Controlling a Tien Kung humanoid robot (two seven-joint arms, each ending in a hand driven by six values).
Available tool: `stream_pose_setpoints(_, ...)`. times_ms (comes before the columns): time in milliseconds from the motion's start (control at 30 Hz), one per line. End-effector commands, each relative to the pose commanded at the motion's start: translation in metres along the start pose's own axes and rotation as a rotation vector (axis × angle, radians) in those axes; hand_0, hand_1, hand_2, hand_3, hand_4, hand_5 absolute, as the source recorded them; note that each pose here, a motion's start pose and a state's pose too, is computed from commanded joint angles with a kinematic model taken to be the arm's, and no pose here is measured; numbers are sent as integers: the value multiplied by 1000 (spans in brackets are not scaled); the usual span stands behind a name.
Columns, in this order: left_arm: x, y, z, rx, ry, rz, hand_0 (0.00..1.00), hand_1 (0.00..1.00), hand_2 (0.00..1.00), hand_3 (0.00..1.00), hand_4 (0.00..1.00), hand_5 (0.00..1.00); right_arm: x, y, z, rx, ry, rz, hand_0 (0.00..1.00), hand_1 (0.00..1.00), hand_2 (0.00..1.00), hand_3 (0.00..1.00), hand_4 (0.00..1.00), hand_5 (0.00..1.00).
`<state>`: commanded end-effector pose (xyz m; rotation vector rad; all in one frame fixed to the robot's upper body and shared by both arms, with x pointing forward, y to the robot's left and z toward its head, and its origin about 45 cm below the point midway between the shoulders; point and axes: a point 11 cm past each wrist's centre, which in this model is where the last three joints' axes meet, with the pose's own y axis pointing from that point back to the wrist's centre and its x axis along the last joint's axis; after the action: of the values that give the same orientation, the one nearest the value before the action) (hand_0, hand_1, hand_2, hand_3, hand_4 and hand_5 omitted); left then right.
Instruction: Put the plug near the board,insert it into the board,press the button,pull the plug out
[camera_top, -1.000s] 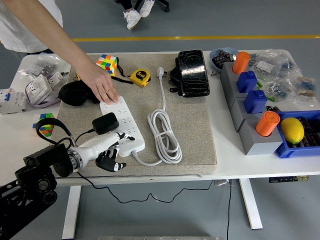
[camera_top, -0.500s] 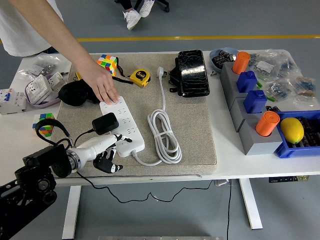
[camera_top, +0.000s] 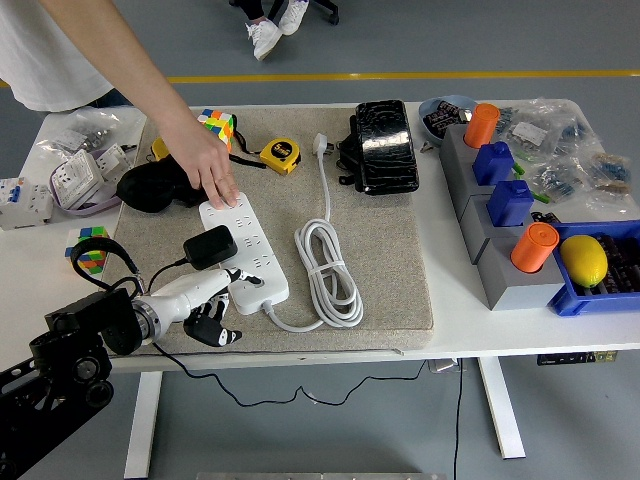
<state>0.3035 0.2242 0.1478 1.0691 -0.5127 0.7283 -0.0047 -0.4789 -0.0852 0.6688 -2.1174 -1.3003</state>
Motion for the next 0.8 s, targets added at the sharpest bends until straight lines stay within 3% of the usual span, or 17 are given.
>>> stream_pose_setpoints(167, 7, 4, 6, -45, 32, 26, 54, 105, 176, 853, 801, 2, 1, 0, 1, -1, -1, 2, 561, 655, 638, 540, 915, 452)
stream_pose_setpoints(267, 17, 7, 13, -120, 90, 74, 54, 105, 176, 853, 801, 2, 1, 0, 1, -2, 0, 2, 561, 655, 638, 540, 915, 452)
stream_pose_setpoints(300, 21, 8, 16, -152, 107, 99, 86, 108, 236, 818, 605, 2, 1, 0, 2, -2, 0, 3, 561, 655, 638, 541, 915, 451)
stream_pose_setpoints(467, 37, 11, 25, -286, 175, 215, 86, 108, 236, 818, 605, 2, 0, 0, 1, -1, 0, 0, 561, 655, 638, 541, 915, 451)
stream_pose_setpoints(500, 38, 11, 25, -306, 191, 237, 219, 284, 448, 616, 828, 271, -1, 0, 1, -1, 0, 0, 559, 654, 637, 540, 915, 451)
stream_pose_setpoints(667, 43, 8, 22, -379, 307, 319, 219, 284, 448, 616, 828, 271, -1, 0, 2, -3, -1, 0, 559, 654, 637, 540, 915, 451)
stream_pose_setpoints(700, 45, 7, 21, -391, 327, 341, 343, 469, 528, 559, 856, 325, -1, 0, 2, -4, 0, 0, 560, 654, 637, 539, 915, 451)
stream_pose_setpoints(800, 49, 5, 19, -398, 365, 385, 343, 469, 528, 559, 856, 325, -1, 0, 2, -3, 0, 0, 560, 654, 637, 539, 915, 451)
